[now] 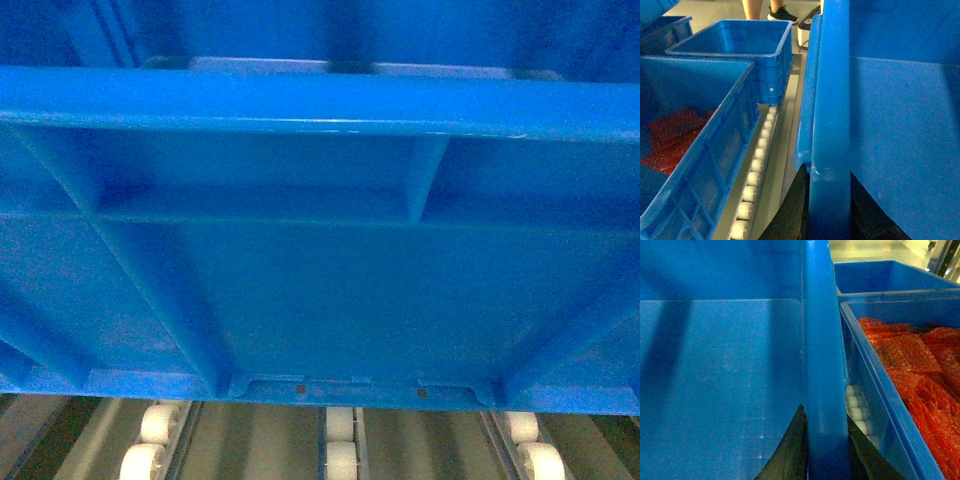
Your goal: Place box next to blue box on left shelf
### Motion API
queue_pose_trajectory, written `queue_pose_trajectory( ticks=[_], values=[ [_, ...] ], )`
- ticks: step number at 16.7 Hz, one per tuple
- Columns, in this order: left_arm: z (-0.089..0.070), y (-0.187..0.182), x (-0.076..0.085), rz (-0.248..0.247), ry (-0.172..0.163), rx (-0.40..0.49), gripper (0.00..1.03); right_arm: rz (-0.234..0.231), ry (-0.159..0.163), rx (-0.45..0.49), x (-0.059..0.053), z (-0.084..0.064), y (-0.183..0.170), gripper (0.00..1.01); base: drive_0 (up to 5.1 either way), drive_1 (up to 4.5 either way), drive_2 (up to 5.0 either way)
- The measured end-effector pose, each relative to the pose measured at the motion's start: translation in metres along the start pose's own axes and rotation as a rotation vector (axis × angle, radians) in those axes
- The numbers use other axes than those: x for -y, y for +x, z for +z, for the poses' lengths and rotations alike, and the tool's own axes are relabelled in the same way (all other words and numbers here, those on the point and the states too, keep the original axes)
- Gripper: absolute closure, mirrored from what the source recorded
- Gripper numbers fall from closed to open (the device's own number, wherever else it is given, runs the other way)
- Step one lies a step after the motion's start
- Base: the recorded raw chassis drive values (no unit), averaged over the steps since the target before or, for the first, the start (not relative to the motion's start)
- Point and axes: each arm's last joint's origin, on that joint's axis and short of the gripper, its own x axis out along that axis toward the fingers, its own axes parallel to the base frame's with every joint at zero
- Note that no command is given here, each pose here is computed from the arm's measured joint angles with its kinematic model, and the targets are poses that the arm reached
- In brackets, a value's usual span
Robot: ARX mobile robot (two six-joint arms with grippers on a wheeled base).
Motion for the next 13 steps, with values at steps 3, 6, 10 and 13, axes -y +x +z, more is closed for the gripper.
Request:
queue_pose_trajectory(
  ticks=[3,6,10,13],
  values=[
    [-0.0001,0.0000,0.0000,0.000,0.001,-0.001,0.94,0.000,0.000,-0.001,0.0000,-0.0001,0.0000,0.91,0.0,4.24,-4.2],
    [-0.0002,0.0000,0.0000,0.000,0.000,-0.001,0.94,0.000,0.000,-0.001,0.0000,-0.0001,0.0000,0.91,0.0,4.24,-4.2],
    [-0.0001,0.0000,0.0000,0.000,0.001,-0.001,0.94,0.000,0.000,-0.001,0.0000,-0.0001,0.0000,0.91,0.0,0.00,0.0],
    [-0.0001,0.0000,0.0000,0.000,0.000,-0.001,0.94,0.000,0.000,-0.001,0.0000,-0.0001,0.0000,0.91,0.0,0.00,0.0]
  ],
)
